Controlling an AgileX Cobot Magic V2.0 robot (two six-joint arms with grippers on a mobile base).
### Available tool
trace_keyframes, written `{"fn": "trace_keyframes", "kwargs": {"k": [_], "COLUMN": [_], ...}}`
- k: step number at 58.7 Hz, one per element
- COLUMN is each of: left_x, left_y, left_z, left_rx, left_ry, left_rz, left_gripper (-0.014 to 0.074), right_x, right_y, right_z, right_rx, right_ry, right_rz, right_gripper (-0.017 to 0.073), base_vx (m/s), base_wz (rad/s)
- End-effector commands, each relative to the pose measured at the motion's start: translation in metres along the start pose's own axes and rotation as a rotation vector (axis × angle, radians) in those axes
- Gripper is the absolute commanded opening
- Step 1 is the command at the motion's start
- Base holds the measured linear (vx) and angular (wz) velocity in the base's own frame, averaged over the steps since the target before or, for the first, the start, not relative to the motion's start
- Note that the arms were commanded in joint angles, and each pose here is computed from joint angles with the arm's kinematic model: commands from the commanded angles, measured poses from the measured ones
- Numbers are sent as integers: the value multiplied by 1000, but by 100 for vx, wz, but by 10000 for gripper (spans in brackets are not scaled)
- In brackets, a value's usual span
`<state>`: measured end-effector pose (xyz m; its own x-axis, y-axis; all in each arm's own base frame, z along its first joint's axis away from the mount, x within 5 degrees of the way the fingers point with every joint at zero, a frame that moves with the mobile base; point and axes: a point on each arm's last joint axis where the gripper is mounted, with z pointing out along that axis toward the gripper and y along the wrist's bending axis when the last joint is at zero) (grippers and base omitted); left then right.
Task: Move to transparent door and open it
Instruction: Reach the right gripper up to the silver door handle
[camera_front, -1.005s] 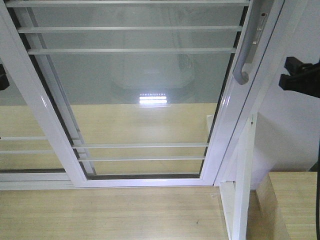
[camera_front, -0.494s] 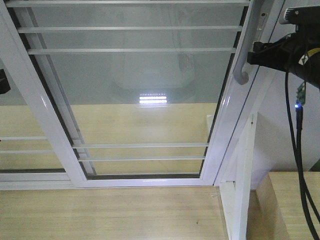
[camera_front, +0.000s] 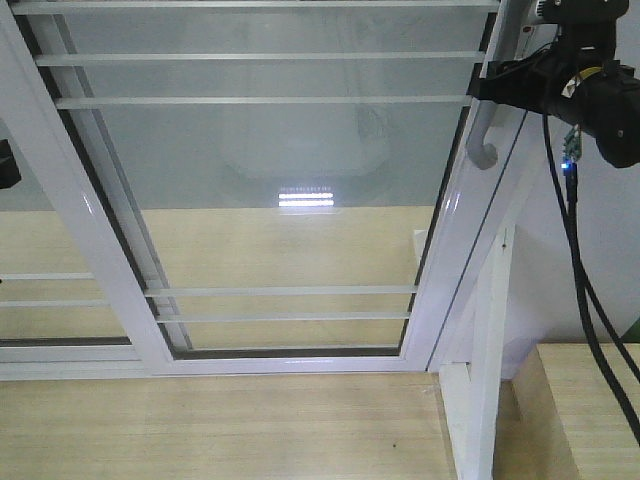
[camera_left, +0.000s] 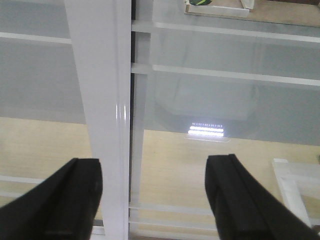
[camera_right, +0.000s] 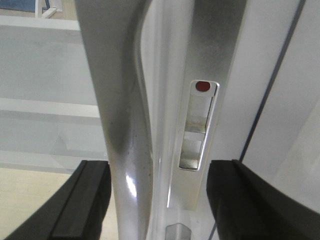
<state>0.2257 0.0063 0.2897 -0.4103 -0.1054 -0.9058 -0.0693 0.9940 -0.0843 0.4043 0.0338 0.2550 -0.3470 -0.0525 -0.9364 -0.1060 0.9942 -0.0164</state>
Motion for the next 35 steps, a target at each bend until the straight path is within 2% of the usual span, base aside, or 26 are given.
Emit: {"fn": "trace_keyframes", "kwargs": {"k": [1,12,18,25,35], "left_x": [-20,-20,-20,-20,-20], "left_y": [-2,-2,-2,-2,-2], "left_z": [-6,-6,-6,-6,-6], "left_rx": [14,14,14,14,14], "left_ry": [-121,-121,-121,-121,-121], "left_rz": [-17,-17,-18,-18,-18], "left_gripper": [559,559,559,559,559], "right_x": [-36,-35,-32,-31,-32], "right_y": [9,20,21,21,21], "right_z": [-8,4,7,8,7], "right_rx": [-27,-54,-56,-55,-55], "right_ry": [-173,-179,-169,-166,-172], "right_rz": [-19,-18,-19,-15,-13], "right_gripper": [495,486,437,327,123], "base_vx": [0,0,0,0,0], "base_wz": [0,0,0,0,0]}}
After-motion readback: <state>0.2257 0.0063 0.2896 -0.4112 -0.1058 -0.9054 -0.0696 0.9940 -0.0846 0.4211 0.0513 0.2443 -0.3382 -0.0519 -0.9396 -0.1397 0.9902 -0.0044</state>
